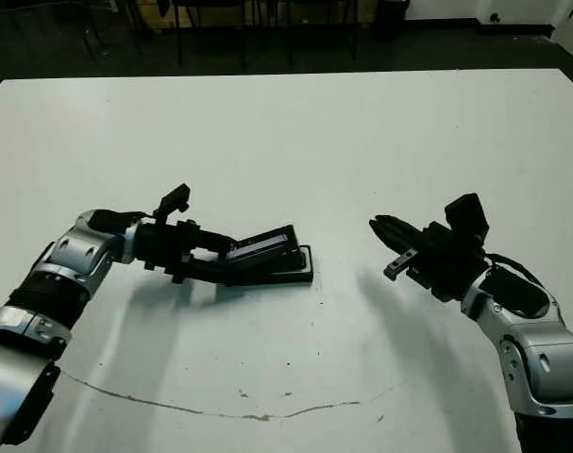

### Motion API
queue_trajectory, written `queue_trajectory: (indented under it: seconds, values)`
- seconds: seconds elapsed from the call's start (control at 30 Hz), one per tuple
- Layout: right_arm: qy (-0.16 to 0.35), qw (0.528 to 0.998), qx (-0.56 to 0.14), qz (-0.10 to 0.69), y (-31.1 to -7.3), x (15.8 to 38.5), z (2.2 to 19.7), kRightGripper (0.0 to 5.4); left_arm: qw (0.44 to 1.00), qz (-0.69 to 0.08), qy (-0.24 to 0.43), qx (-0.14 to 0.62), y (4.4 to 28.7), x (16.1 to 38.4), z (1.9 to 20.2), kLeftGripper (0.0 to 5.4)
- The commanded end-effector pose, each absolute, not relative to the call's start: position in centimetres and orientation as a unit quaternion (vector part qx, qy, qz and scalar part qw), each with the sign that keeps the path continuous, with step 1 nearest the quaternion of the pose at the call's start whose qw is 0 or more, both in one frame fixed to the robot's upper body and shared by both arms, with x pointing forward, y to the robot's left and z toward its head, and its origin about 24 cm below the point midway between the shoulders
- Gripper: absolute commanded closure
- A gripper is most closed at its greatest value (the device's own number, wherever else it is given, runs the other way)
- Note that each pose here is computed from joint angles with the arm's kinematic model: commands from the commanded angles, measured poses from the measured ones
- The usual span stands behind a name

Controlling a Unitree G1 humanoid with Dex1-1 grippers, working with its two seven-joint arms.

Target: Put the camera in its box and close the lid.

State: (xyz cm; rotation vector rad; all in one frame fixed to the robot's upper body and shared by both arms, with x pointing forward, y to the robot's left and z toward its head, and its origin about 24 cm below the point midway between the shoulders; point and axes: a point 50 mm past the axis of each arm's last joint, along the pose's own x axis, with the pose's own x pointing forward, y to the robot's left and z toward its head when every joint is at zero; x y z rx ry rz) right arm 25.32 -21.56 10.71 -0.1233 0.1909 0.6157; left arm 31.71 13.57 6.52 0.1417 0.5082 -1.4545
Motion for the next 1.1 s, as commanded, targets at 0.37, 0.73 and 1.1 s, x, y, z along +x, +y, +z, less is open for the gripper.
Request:
queue_trajectory:
  seconds: [0.37,0.73,1.1]
  values:
    - [0.100,0.947,-0.071,0.296,-21.9,25.3,10.5,5.40,0.685,-0.659,0.296,0.091,11.6,31.3,5.9,2.71]
    - [0.102,0.947,-0.069,0.296,-21.7,25.2,10.4,5.40,0.667,-0.661,0.316,0.132,10.8,31.4,6.1,2.71]
    - [0.101,0.946,-0.059,0.301,-21.7,25.2,10.2,5.40,0.656,-0.669,0.282,0.205,9.7,31.8,7.4,2.71]
